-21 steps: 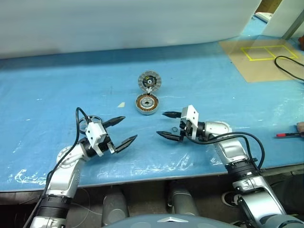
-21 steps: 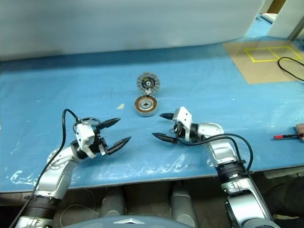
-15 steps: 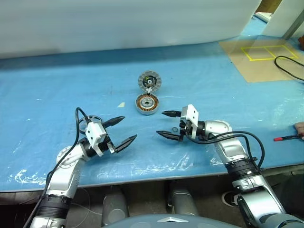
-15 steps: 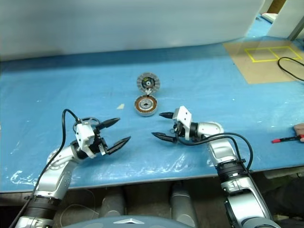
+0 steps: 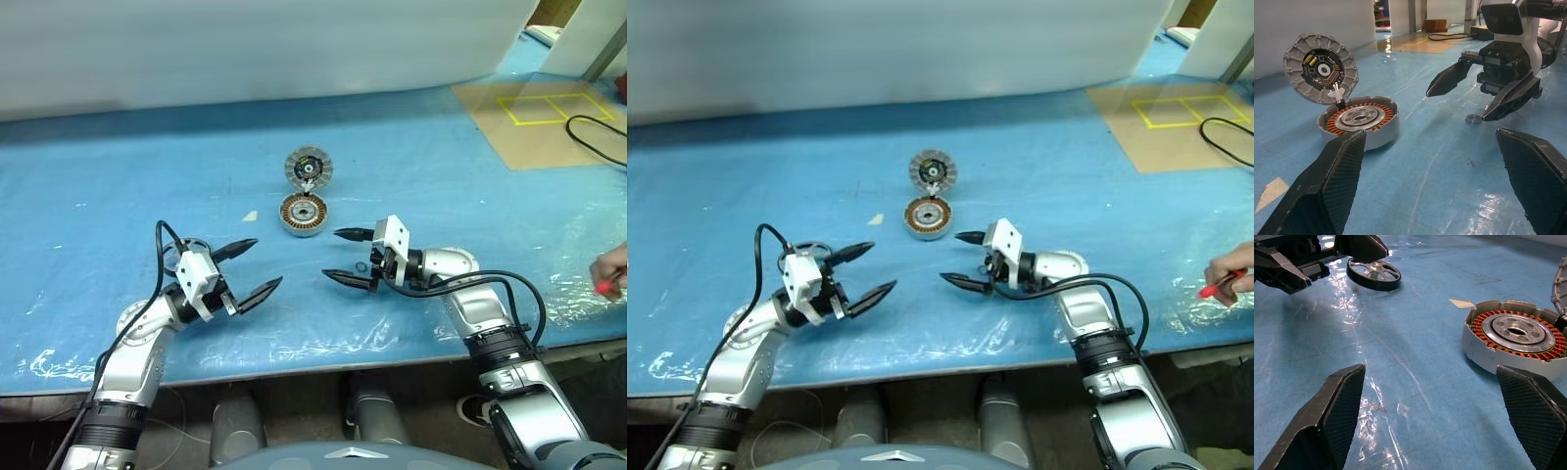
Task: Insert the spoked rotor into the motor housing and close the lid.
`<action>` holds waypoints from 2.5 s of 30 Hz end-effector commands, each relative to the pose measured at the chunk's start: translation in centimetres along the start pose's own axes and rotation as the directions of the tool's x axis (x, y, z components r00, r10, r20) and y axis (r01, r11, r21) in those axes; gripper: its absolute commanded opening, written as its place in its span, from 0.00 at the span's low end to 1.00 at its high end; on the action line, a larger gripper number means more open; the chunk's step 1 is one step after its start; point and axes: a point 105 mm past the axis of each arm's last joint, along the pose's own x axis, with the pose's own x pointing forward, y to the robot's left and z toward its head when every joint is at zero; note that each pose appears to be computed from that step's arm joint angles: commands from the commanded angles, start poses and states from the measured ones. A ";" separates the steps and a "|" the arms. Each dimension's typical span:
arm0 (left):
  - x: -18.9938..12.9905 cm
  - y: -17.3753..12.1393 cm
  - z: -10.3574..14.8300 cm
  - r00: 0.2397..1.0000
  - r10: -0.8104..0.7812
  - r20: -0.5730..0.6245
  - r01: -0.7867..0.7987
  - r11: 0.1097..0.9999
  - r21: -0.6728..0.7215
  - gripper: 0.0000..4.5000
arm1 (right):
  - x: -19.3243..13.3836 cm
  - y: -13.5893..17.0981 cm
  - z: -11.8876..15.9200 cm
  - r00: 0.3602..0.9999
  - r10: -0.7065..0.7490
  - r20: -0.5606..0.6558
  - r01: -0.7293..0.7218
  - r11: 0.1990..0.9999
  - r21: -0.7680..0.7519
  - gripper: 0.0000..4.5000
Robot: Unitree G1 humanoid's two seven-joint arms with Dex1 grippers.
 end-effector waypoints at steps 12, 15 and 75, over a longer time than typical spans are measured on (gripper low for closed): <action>0.1 0.4 0.9 1.000 -0.001 0.029 0.000 0.999 0.039 1.00 | -0.3 -0.4 0.9 1.000 -0.016 0.023 0.017 0.999 -0.039 1.00; 0.1 0.4 0.9 1.000 0.000 0.029 -0.001 0.999 0.040 1.00 | -0.3 -0.4 1.1 0.999 -0.017 0.028 0.018 0.999 -0.042 1.00; -0.3 -0.1 0.4 0.998 0.062 0.031 -0.063 0.997 0.039 1.00 | 8.9 -6.1 4.7 0.710 0.095 -0.698 -0.355 0.905 -0.237 1.00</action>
